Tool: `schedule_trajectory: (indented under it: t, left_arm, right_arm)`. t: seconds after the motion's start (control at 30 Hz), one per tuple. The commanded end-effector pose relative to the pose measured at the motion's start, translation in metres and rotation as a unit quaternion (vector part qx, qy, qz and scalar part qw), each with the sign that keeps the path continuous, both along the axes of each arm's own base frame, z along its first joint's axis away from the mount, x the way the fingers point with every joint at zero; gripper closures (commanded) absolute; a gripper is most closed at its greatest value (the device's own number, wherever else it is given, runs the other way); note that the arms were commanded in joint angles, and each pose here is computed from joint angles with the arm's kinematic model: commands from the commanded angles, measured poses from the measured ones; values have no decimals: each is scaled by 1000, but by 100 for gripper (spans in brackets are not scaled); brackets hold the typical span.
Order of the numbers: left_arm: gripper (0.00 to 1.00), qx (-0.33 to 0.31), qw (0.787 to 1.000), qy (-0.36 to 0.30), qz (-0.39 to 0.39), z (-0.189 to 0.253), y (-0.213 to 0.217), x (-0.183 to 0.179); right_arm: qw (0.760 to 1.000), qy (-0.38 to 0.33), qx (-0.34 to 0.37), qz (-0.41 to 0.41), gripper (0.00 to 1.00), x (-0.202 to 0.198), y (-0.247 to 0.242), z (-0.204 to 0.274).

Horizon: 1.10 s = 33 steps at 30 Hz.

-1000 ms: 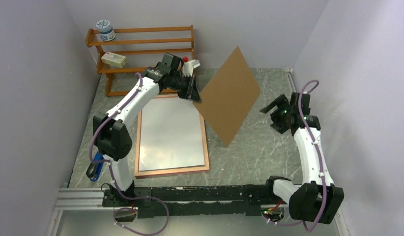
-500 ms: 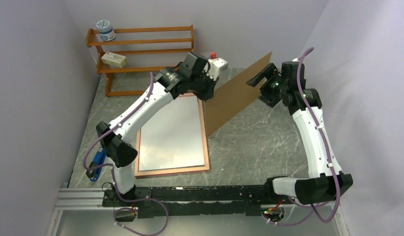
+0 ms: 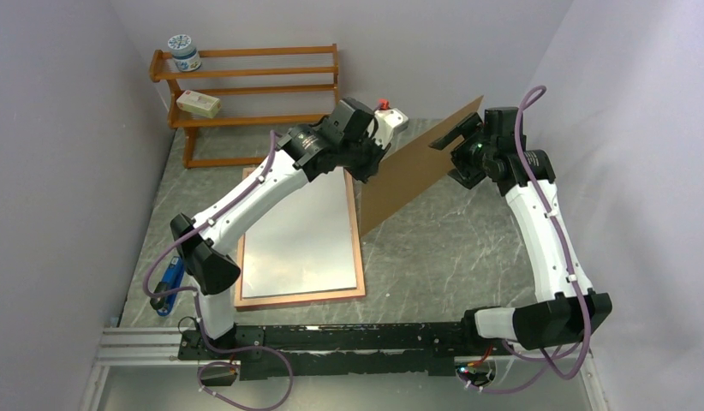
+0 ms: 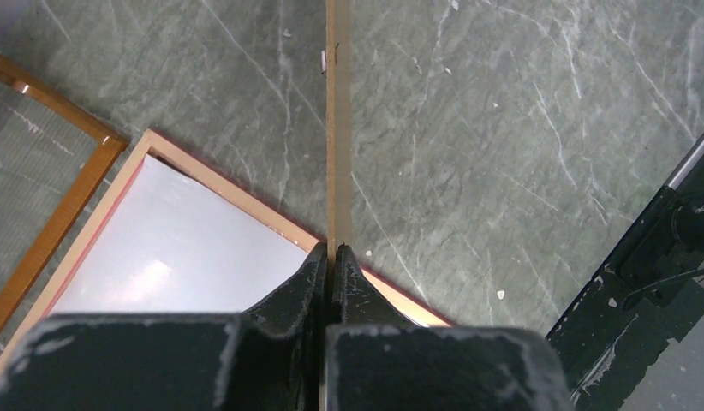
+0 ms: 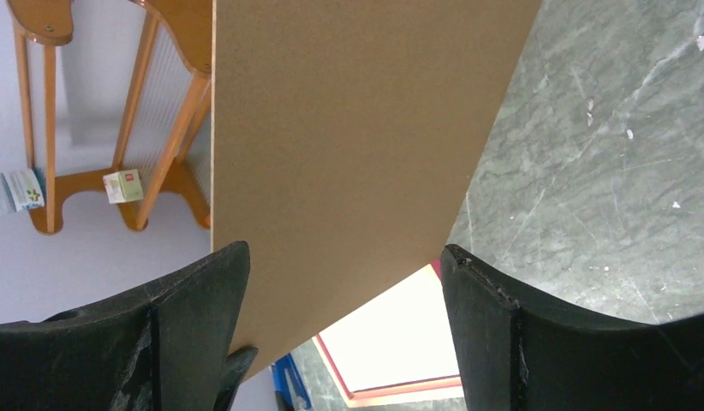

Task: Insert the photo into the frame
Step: Turn over the photo frame item at the center of the board.

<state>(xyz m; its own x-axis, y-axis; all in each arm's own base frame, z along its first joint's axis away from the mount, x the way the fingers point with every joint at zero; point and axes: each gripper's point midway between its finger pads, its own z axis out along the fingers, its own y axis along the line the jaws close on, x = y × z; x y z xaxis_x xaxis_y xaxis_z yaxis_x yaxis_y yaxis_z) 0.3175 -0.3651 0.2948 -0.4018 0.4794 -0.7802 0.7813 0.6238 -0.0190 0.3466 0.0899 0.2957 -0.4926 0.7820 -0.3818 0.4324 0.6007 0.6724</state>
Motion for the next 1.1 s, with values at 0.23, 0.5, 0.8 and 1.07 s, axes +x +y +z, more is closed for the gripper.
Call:
schedule_trajectory:
  t: [0.23, 0.5, 0.8, 1.07]
  left_arm:
    - [98, -30, 999, 14, -29, 2, -16, -23]
    - [97, -18, 999, 20, -41, -8, -29, -37]
    - [98, -13, 999, 29, -33, -13, -33, -40]
    - [97, -15, 999, 34, -28, -15, -33, -40]
  right_arm:
    - [999, 10, -18, -24, 22, 27, -5, 15]
    - [999, 29, -24, -25, 21, 35, -4, 0]
    - [999, -54, -6, -5, 22, 40, 3, 45]
    - [994, -102, 25, 3, 25, 30, 10, 70]
